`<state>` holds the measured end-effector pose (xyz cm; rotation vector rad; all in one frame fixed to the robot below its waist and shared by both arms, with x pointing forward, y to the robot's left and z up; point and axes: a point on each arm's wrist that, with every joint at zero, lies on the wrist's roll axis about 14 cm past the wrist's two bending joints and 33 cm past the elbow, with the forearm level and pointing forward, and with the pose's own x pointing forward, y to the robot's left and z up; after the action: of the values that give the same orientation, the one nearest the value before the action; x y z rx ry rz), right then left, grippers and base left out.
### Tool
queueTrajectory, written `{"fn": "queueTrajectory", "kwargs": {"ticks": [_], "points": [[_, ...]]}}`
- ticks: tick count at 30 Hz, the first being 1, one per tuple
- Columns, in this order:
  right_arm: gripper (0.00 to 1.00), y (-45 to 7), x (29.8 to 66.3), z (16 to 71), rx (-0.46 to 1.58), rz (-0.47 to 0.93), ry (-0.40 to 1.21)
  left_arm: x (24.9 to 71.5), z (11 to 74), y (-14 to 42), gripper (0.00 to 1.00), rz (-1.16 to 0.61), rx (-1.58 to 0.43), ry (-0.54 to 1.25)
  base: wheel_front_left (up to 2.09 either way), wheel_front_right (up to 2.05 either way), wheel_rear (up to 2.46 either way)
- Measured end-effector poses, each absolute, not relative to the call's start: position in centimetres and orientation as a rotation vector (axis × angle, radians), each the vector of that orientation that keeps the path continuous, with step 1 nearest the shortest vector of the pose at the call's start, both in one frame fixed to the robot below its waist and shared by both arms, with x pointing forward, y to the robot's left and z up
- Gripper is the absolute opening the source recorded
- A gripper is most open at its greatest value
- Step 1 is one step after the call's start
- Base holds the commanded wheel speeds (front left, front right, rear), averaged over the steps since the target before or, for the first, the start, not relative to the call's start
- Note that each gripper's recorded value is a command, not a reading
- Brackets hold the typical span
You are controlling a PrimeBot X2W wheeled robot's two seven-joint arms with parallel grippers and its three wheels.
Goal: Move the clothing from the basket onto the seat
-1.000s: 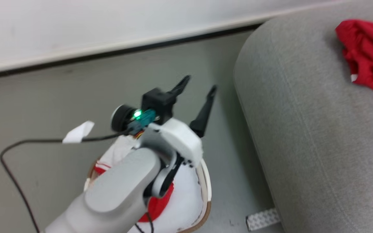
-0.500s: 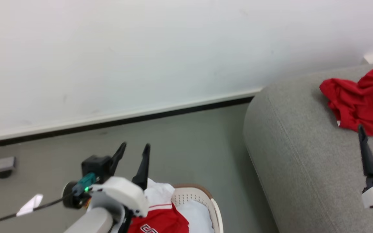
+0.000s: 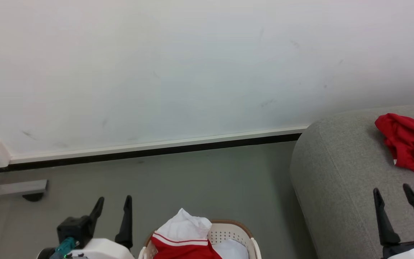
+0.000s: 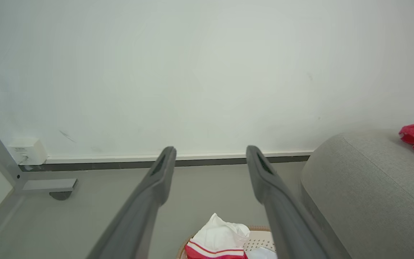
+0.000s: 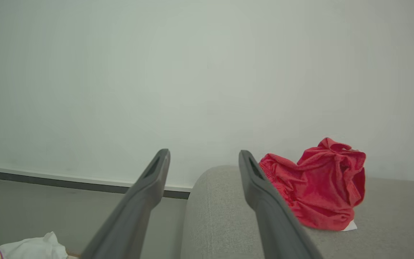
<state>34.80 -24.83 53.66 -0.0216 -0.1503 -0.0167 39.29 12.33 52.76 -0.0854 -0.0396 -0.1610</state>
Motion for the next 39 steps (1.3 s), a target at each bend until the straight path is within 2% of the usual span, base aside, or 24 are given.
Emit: {"fn": "queueTrajectory", "kwargs": {"ticks": [9,39], "points": [[1.00,-22.8,34.4,52.5,0.019,0.001,-0.132,38.5,52.5,13.3,1.00,-0.138,-0.094,-0.052,0.00,0.00,0.00],[1.00,-23.3,34.8,52.1,0.016,-0.017,-0.118,39.6,50.9,12.4,1.00,-0.161,-0.096,-0.025,0.00,0.00,0.00]]}}
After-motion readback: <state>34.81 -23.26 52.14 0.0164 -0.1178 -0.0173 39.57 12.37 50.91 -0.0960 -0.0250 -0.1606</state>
